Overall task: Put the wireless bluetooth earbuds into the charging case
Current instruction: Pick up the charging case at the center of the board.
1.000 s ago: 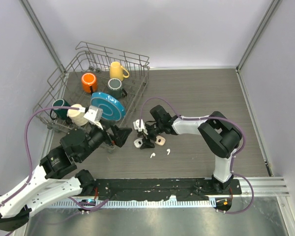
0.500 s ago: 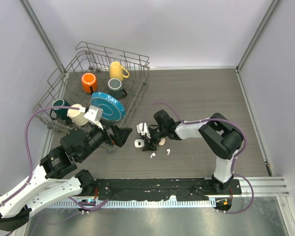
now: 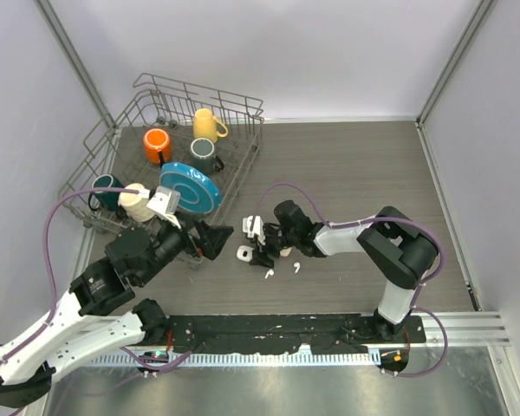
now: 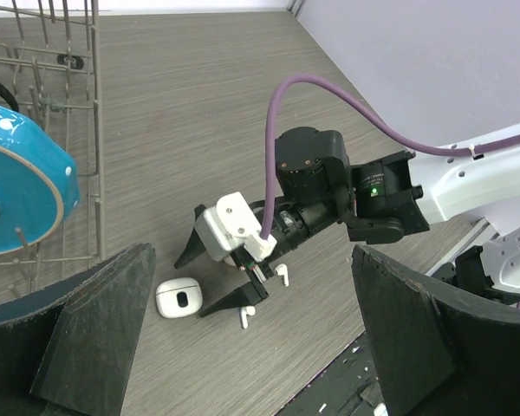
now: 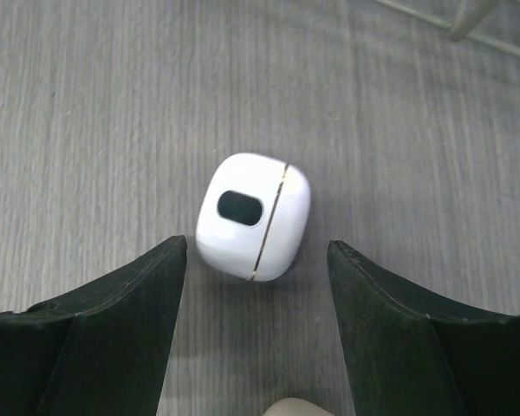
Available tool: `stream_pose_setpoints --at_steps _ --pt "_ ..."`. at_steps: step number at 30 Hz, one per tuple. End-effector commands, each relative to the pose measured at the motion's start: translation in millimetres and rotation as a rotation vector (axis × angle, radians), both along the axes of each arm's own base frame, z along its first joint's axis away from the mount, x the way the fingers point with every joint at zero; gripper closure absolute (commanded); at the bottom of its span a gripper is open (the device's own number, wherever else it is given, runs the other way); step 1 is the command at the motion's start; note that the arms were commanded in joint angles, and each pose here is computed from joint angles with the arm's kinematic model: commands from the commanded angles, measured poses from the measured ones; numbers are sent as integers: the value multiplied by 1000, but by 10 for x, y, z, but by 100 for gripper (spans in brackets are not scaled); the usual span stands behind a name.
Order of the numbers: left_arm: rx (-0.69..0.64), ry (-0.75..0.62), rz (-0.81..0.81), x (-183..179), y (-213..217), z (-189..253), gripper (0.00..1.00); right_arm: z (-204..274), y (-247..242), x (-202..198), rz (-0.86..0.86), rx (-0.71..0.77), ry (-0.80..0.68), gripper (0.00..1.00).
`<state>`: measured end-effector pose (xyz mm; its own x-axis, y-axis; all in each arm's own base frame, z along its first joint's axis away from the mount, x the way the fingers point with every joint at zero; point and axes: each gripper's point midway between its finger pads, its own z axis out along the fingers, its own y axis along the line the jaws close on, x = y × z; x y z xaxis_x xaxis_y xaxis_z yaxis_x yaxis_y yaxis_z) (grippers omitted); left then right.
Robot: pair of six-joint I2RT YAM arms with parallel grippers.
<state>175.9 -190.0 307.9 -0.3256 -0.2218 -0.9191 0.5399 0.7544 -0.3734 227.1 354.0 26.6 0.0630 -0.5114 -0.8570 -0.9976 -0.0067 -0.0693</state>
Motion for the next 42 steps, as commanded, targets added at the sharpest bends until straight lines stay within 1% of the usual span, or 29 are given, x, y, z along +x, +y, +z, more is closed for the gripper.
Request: stream_pose_setpoints --at_steps 1,4,11,17,24,26,29,30,32,33,35,36,38,39,41,42 --pt "-29 -21 12 5 29 103 0 243 202 237 -89 88 -67 28" --pt "-23 -24 16 9 40 98 0 231 240 274 -122 97 -78 27" --pt "-13 -29 18 11 51 96 0 139 256 198 -92 88 -63 27" --pt "-8 -30 27 25 60 89 0 114 288 219 -125 85 -44 27" --pt "-3 -22 47 53 79 68 0 24 276 215 -156 65 -30 30" --pt "-2 -20 49 52 81 68 0 27 280 201 -161 71 -24 33" --pt "-5 -17 55 61 87 73 0 1 260 191 -168 64 -16 40" --pt "-7 -21 54 56 87 86 0 -7 253 181 -171 61 -13 46" --pt "-20 -15 63 65 92 103 0 -18 231 166 -172 54 -9 51" --pt "-25 -12 64 60 92 117 0 -1 222 157 -172 55 -10 58" --pt "-27 3 67 52 100 117 0 13 199 140 -174 55 -9 67" --pt "-41 7 71 51 105 157 0 89 205 139 -174 69 -19 76" --pt "-55 10 80 54 114 181 0 186 210 130 -184 91 -26 82" --pt "-66 13 81 51 114 190 0 260 215 140 -187 105 -36 88" --pt "-83 10 58 20 86 216 0 493 248 119 -186 150 -64 92" --pt "-98 22 59 16 76 210 0 590 273 110 -195 172 -62 99"
